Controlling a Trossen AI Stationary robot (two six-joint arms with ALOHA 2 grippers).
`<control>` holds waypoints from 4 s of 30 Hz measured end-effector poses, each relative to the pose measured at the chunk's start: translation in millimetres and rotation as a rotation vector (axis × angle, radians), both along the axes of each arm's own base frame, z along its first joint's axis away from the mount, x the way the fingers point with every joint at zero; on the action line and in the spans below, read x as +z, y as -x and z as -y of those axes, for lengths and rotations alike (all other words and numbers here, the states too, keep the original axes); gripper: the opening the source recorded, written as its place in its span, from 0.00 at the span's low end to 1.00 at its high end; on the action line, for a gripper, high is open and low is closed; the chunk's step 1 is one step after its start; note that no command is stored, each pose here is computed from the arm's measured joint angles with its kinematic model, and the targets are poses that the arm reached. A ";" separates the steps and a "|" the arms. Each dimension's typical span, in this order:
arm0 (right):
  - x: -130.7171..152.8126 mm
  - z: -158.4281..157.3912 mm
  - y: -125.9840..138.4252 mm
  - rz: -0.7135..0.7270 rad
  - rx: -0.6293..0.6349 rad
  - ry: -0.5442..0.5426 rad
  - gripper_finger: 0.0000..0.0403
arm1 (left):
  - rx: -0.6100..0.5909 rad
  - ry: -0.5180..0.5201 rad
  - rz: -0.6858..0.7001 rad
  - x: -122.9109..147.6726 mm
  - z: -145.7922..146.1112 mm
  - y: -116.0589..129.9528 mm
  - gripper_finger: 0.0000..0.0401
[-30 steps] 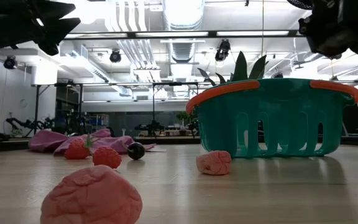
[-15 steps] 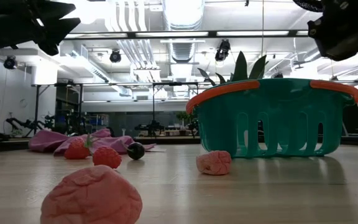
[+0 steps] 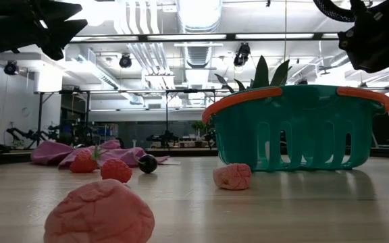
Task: Pick and placing Produce into tupperware
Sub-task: Put the lemon into the green basket
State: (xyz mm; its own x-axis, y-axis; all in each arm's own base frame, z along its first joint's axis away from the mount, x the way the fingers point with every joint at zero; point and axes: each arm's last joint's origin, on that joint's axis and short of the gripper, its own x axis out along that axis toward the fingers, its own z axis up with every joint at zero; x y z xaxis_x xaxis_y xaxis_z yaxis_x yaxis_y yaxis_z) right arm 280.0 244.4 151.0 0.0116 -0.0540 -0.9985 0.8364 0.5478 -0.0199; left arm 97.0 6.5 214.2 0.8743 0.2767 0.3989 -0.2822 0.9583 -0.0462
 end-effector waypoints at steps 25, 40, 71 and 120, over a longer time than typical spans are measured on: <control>0.1 -0.5 -0.7 0.010 -0.007 -0.003 0.50 | 0.000 0.000 0.000 0.0 0.0 0.0 0.50; 0.7 -1.9 -2.2 0.020 -0.005 -0.022 0.49 | 0.000 0.000 0.000 0.0 0.0 0.0 0.50; 85.9 -2.3 -17.5 0.421 0.322 0.157 0.48 | 0.001 0.000 -0.001 0.0 0.0 -0.1 0.50; 220.7 -30.8 -17.3 1.364 1.153 0.536 0.48 | 0.001 0.000 -0.009 -1.1 0.0 -0.9 0.50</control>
State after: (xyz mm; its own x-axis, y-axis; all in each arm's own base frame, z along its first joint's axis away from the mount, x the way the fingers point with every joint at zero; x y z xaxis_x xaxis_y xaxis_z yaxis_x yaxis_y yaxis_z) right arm 297.3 275.2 371.7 0.9431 0.2963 -0.1510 -0.3104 0.9472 -0.0801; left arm 97.9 6.5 213.1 0.8778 0.2770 0.3908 -0.2831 0.9581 -0.0431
